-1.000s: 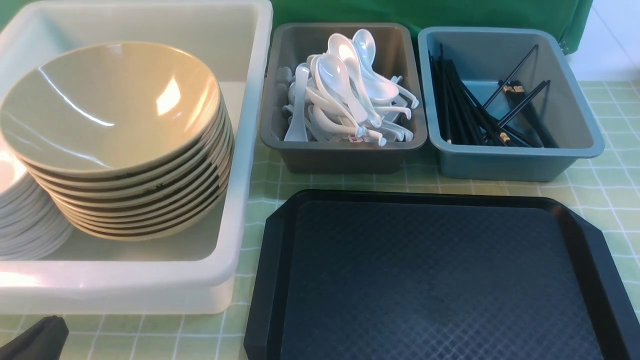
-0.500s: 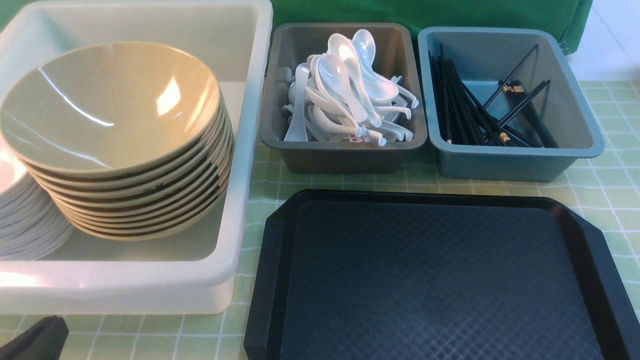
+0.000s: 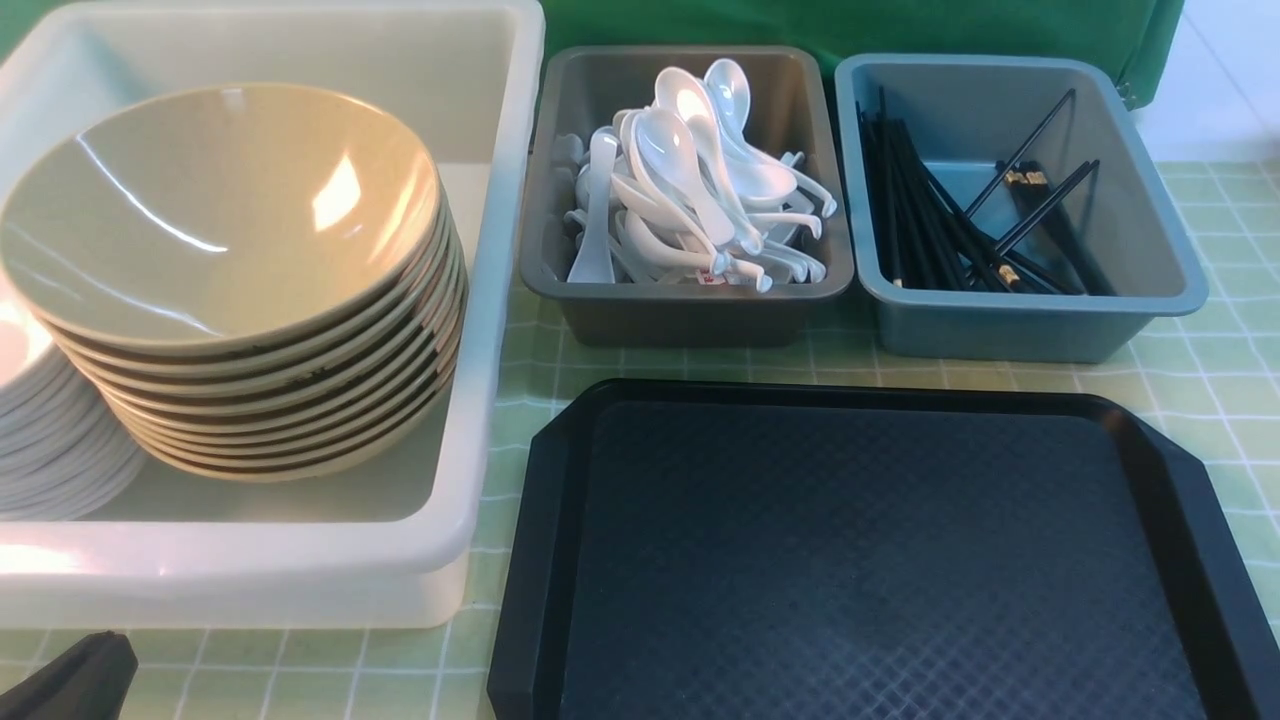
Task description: On green table put chopsticks spoon bowls plates into blue grey white boxes.
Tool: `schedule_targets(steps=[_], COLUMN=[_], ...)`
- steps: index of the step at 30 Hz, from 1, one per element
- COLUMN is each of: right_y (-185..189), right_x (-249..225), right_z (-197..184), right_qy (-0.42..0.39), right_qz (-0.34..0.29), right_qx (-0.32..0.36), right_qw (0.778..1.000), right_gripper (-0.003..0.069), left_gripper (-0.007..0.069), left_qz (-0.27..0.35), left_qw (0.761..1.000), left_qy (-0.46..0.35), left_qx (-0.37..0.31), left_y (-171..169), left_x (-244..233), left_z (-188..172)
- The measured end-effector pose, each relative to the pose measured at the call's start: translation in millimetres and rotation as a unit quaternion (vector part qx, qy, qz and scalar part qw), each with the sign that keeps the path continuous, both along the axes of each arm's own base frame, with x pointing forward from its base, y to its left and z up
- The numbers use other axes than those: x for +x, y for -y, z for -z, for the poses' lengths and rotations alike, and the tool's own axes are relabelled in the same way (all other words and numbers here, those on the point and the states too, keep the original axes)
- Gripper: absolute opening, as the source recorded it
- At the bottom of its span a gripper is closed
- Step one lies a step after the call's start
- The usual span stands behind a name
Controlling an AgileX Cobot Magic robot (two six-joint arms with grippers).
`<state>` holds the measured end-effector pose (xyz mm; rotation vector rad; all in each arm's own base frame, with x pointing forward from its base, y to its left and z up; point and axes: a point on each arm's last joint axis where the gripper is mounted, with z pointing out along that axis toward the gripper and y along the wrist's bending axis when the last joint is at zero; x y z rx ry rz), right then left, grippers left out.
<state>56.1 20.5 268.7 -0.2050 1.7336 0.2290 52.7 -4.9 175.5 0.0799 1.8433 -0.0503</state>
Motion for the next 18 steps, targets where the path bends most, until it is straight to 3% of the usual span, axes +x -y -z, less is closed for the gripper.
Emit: schedule_targets(steps=[9,12,14,18], right_y=[9,13,15,24], right_x=[-6,-6,-6,-9], right_z=[-3,2,13,39], right_qy=[0.027,0.034,0.007,-0.071], right_qz=[0.08,0.092,0.101,0.139], right_qx=[-0.002,-0.075,-0.118,-0.122], right_qw=[0.996,0.992,0.988,0.98], right_gripper=[0.0047,0.0047,0.0047,0.0048], left_gripper=[-0.0001,-0.0001,-0.0001,-0.0001], left_qz=[0.0,0.0,0.0,0.0], left_qw=[1.0,1.0,1.0,1.0], left_qy=[0.0,0.0,0.0,0.0], left_qx=[0.0,0.0,0.0,0.0], left_y=[0,0,0,0], left_x=[0,0,0,0], left_z=[0,0,0,0])
